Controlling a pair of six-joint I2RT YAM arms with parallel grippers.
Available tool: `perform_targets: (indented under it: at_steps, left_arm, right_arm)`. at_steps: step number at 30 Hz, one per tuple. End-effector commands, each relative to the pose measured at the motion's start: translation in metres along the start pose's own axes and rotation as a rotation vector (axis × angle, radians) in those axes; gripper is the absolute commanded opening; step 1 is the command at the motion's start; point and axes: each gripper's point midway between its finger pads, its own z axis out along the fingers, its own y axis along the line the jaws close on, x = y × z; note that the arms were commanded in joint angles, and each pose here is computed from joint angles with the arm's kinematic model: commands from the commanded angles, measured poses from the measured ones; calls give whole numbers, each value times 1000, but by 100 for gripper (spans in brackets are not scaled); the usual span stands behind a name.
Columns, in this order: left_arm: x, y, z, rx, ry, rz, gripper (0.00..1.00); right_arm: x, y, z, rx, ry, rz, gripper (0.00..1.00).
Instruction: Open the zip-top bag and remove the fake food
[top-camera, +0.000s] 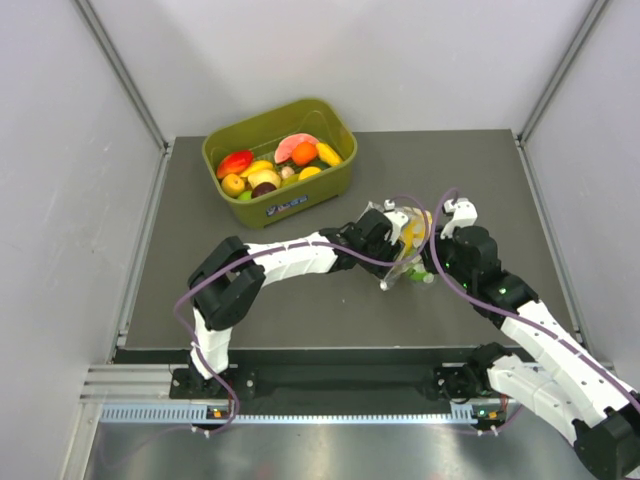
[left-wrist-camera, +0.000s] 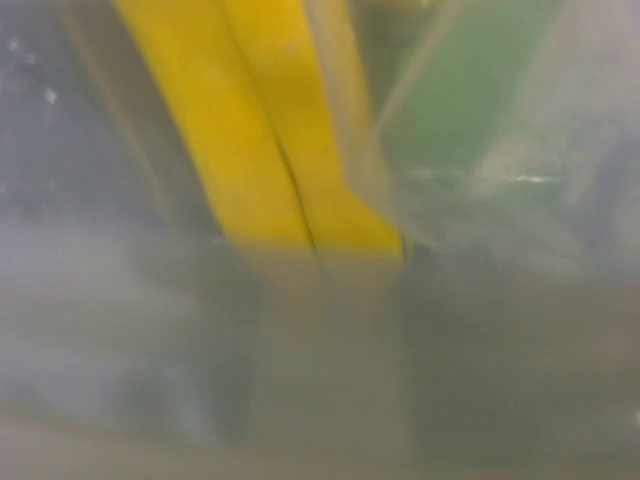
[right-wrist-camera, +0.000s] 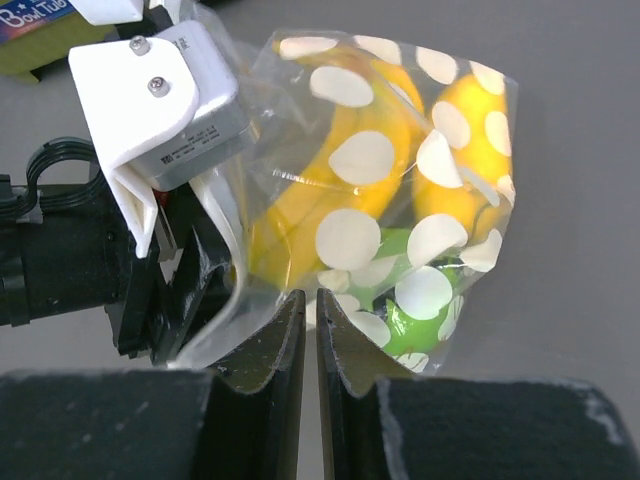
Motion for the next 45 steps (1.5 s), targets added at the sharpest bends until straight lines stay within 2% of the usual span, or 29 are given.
perform_targets:
  at_steps: [1,2,5,8,11,14,15,16,18,19,22,23,24,25,29,34,40,45]
  left_arm:
    - [-3,6,4,-54,-1,17,52]
    - [-3,6,3,-57,-1,20,39]
    - [-2,8,2,-67,3,23,24]
    - [-3,8,-2,-71,2,30,17]
    - [-6,8,-5,-75,-6,30,17]
    - [-5,10,-4,-82,-3,30,24]
    - [-4,11,-4,-84,-2,26,46]
    - [-6,10,-4,-84,-10,24,58]
    - [-10,8,-5,-76,-36,34,69]
    - [-12,7,-6,-74,-49,41,78]
    - [-20,5,-10,-75,-85,58,89]
    - [-22,5,-11,-73,-94,59,92]
    - [-24,5,-12,-72,-100,62,95]
    - [-27,4,-11,-68,-113,63,99]
    - [-33,0,-9,-49,-142,70,99]
    - [-37,-3,0,-34,-158,73,99]
    - [-41,-6,11,-19,-166,86,99]
    - [-39,-8,19,-15,-154,111,99]
  right_arm:
    - [-16,-1,-2,2,-45,1,9]
    - [-15,-1,-1,3,-42,0,10]
    - [-13,-1,0,1,-39,0,9]
    - [-11,-1,1,1,-34,-1,10]
    - [-7,-2,5,4,-24,-1,9]
    - [-3,-2,10,0,-14,0,9]
    - [0,-4,12,4,-9,0,9]
    - [1,-4,14,1,-10,-1,9]
    - [8,-7,20,11,10,-1,9]
    - [9,-8,23,14,9,4,9]
    - [13,-12,30,29,18,9,20]
    - [16,-15,33,38,28,11,28]
    - [17,-17,34,42,27,13,32]
    - [20,-18,37,47,39,13,34]
    - [27,-28,43,77,49,24,45]
    - [31,-44,48,142,61,43,52]
    - [43,-52,59,153,115,95,53]
    - [57,-53,68,148,167,121,49]
